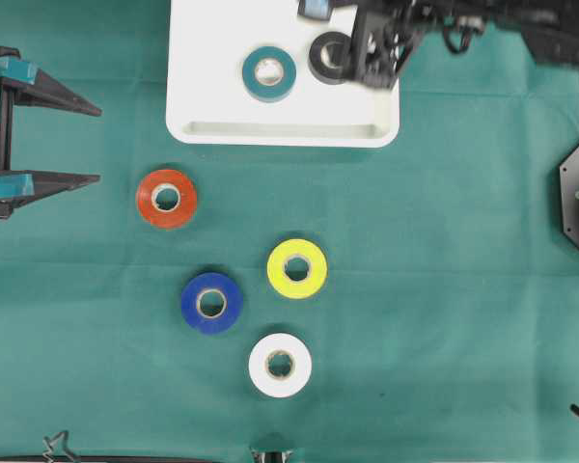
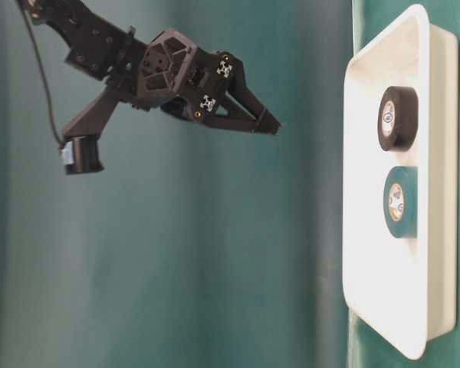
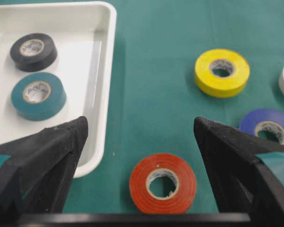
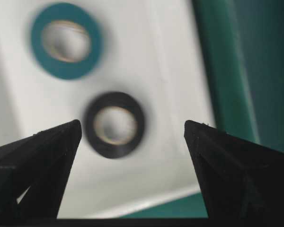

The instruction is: Pick up the tape from a random location and place it into the white case.

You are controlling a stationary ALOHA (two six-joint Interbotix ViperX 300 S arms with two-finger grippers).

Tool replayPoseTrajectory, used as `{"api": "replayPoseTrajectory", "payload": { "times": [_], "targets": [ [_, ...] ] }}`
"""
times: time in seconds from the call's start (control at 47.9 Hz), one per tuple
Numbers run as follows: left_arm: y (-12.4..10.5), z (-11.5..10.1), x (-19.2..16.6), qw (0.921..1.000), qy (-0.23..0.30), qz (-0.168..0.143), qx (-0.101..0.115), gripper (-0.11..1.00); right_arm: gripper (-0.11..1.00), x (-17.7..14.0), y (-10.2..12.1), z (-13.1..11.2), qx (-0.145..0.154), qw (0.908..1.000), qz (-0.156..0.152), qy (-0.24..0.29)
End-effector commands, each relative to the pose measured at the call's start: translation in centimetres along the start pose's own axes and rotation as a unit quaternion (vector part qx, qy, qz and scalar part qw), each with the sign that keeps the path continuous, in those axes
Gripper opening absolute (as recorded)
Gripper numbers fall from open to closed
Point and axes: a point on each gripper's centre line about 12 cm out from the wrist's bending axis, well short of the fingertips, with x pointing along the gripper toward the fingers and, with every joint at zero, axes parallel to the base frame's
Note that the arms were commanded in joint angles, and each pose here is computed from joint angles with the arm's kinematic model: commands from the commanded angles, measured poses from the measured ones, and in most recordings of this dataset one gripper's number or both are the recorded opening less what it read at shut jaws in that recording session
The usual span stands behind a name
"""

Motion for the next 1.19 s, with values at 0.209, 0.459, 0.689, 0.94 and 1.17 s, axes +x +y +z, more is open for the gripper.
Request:
{"api": "replayPoseTrajectory", "payload": {
  "times": [0.209, 0.459, 0.689, 0.94, 1.17],
  "targets": [
    [0.1, 0.6, 0.0, 1.0000, -0.008, 0.001, -0.002, 0.98, 0.87, -2.8, 6.0, 1.5, -0.037, 0.9971, 0.049, -0.044],
    [0.1, 0.6, 0.0, 1.0000, -0.008, 0.001, -0.002, 0.98, 0.87, -4.4, 6.1, 0.8, -0.039, 0.9959, 0.055, -0.060],
    [0.1, 0.6, 0.0, 1.0000, -0.008, 0.001, -0.002, 0.98, 0.87, -7.9, 6.1, -0.6, -0.039, 0.9888, 0.076, -0.123],
    [0.1, 0.6, 0.0, 1.0000, -0.008, 0.002, -0.002, 0.98, 0.87, -11.7, 5.1, -3.8, -0.014, 0.9760, 0.099, -0.193],
    [0.1, 0.6, 0.0, 1.0000, -0.009, 0.002, -0.002, 0.98, 0.87, -14.1, 4.4, -7.6, 0.002, 0.9564, 0.119, -0.267]
  ]
}}
